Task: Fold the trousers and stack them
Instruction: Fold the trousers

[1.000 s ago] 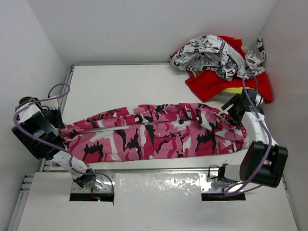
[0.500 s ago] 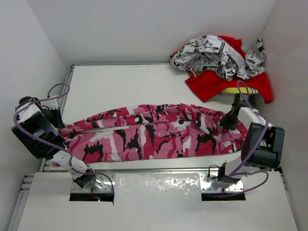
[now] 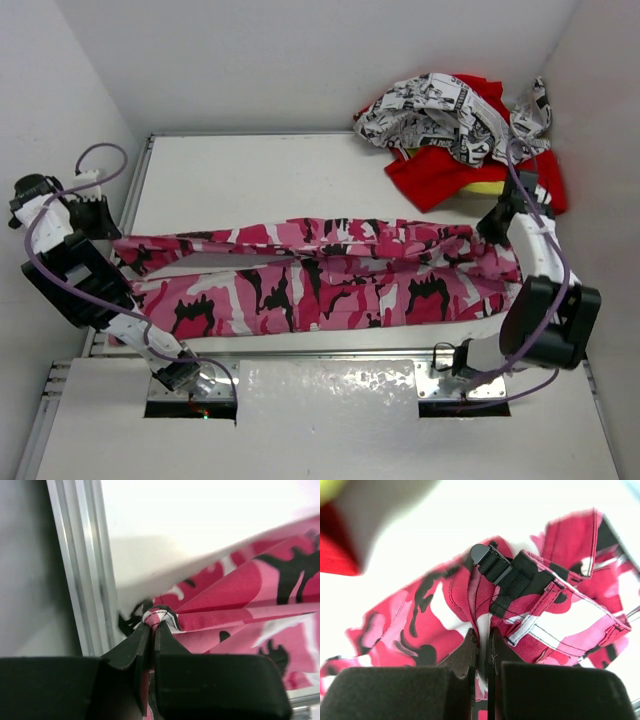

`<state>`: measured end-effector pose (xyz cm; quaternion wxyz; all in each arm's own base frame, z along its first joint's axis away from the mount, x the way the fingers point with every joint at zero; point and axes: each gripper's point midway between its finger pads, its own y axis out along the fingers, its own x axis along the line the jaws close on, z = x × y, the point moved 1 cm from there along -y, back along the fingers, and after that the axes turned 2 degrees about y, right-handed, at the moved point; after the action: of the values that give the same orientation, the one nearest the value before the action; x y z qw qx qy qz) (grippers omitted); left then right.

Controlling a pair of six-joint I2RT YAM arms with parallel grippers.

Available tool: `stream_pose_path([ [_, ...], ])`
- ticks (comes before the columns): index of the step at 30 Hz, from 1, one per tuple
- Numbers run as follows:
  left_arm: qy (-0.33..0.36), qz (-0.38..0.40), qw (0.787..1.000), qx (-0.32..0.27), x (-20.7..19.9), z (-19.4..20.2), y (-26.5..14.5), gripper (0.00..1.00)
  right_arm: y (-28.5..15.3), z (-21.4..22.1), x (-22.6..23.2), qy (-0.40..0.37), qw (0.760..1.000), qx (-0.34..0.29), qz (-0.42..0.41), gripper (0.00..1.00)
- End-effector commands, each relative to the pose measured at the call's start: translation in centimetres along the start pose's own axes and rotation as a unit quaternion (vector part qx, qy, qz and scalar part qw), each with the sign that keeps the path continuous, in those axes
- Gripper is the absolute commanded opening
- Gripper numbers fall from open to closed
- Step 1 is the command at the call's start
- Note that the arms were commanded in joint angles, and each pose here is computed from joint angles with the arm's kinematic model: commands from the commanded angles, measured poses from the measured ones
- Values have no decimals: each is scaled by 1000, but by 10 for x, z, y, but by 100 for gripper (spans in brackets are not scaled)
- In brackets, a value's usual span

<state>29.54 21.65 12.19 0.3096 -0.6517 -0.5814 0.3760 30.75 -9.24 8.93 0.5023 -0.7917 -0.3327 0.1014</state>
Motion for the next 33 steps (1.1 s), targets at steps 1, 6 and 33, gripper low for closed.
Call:
stream_pose_path([
  [1,23,-38,997,-63,16,-44,-35,0,-48,-55,-21,-15,992,-119,50,0],
  [6,15,-66,997,-23,24,-17,-55,0,-63,-26,-90,62,972,-179,141,0],
  [33,110,-74,991,31,11,21,-124,0,-68,-68,-108,90,954,-241,157,0],
])
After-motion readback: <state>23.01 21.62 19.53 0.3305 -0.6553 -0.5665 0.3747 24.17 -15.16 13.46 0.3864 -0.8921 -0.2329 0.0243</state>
